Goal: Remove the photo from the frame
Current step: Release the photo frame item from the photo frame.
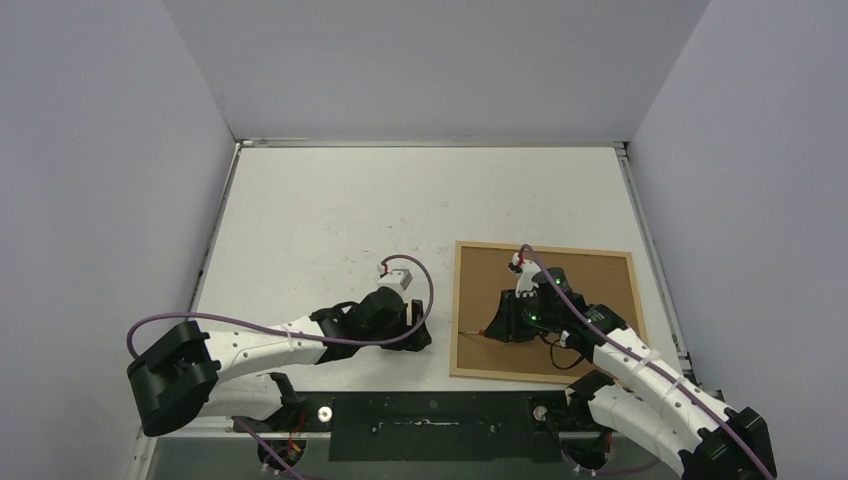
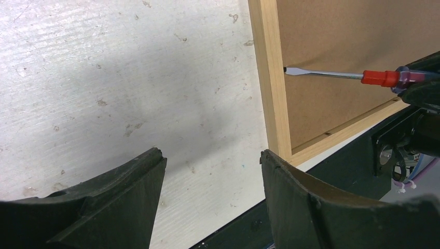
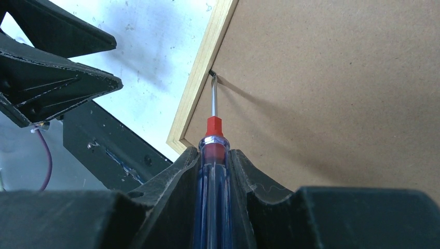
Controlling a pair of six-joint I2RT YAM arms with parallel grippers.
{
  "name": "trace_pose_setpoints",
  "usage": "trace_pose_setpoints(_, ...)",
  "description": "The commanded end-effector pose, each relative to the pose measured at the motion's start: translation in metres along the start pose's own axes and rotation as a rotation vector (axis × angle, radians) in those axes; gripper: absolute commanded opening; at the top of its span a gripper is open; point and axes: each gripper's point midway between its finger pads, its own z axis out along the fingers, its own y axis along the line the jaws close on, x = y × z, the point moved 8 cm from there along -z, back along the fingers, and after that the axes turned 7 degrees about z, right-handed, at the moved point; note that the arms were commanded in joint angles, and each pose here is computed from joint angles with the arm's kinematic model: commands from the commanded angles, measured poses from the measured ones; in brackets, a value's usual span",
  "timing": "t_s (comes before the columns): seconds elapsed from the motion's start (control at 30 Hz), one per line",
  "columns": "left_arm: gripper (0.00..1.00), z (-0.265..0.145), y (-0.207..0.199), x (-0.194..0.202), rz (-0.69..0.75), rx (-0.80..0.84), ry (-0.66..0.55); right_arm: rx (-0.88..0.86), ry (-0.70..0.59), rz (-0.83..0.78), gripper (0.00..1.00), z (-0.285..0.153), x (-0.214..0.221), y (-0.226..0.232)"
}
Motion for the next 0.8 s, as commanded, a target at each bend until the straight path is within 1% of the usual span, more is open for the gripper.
trace_pose_setpoints(0.0, 0.66, 0.001, -0.008, -0.006, -0.004, 0.044, -0.036, 0.013, -0.036, -0.009, 0.0, 0.005, -0.005, -0.002)
trace_pose_setpoints(0.3, 0.66, 0.001, -0.008, -0.005, -0.006, 0.051, -0.036, 0.011, -0.015, -0.029, 0.0, 0.013, -0.004, -0.001)
trace_pose_setpoints(0.6, 0.65, 0.005, -0.004, 0.001, 0.005, 0.046, -0.02, -0.044, 0.008, -0.08, 0.0, 0.028, -0.005, 0.009)
trace_pose_setpoints(0.67, 0.57, 0.008, -0.003, 0.004, 0.006, 0.06, -0.019, -0.05, 0.006, -0.092, 0.0, 0.033, -0.006, 0.013)
trace_pose_setpoints(0.77, 0.57, 0.012, 0.007, 0.016, -0.024, 0.036, -0.01, -0.058, -0.001, -0.11, 0.0, 0.042, -0.009, 0.02)
